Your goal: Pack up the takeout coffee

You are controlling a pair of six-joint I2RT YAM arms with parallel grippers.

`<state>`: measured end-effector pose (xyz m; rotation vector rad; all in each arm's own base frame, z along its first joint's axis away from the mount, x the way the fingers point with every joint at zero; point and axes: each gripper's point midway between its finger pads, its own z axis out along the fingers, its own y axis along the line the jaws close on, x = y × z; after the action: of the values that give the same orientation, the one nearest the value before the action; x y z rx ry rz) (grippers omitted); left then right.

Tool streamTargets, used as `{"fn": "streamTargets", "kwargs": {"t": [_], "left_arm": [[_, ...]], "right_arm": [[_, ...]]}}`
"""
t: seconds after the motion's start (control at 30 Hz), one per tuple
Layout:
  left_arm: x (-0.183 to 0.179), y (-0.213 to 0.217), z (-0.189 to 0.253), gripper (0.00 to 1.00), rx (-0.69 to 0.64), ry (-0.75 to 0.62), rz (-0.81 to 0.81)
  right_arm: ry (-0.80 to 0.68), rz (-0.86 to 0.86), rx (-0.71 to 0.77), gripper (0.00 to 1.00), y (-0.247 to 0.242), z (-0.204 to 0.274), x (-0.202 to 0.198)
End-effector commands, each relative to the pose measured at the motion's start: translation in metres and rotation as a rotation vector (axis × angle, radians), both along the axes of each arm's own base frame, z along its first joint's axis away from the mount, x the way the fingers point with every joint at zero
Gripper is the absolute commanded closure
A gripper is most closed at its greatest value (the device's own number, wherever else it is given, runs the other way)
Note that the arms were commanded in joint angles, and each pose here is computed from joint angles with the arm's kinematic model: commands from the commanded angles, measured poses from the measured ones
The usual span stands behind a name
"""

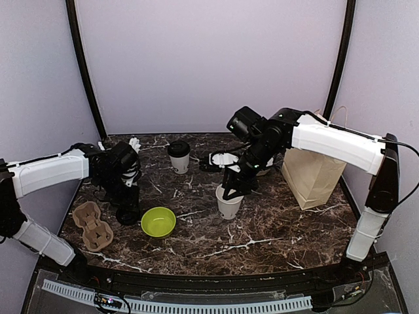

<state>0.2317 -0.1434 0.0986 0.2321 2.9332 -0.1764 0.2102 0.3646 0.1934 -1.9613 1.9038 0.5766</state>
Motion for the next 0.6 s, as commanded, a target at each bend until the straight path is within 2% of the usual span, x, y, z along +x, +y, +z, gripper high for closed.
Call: {"fn": "streamTargets", "kwargs": {"t": [0.0,0.3,0.57], "left_arm": [[0.001,0.012,-0.022,0.66,0.085,0.021,0.033],[0.002,0.012,-0.056,0.57,0.118,0.065,0.026],[-0.001,0.014,-0.073,0.65,0.143,0.101,0.021]], "right_arm": [[-0.005,-0.009,0.031,0.57,-0.001,0.013,0.0],[-0.001,-0.009,0.025,0.57,0.0,0.009,0.0],[-0.009,-0.006,0.012,0.57,-0.002,0.007,0.001]]}}
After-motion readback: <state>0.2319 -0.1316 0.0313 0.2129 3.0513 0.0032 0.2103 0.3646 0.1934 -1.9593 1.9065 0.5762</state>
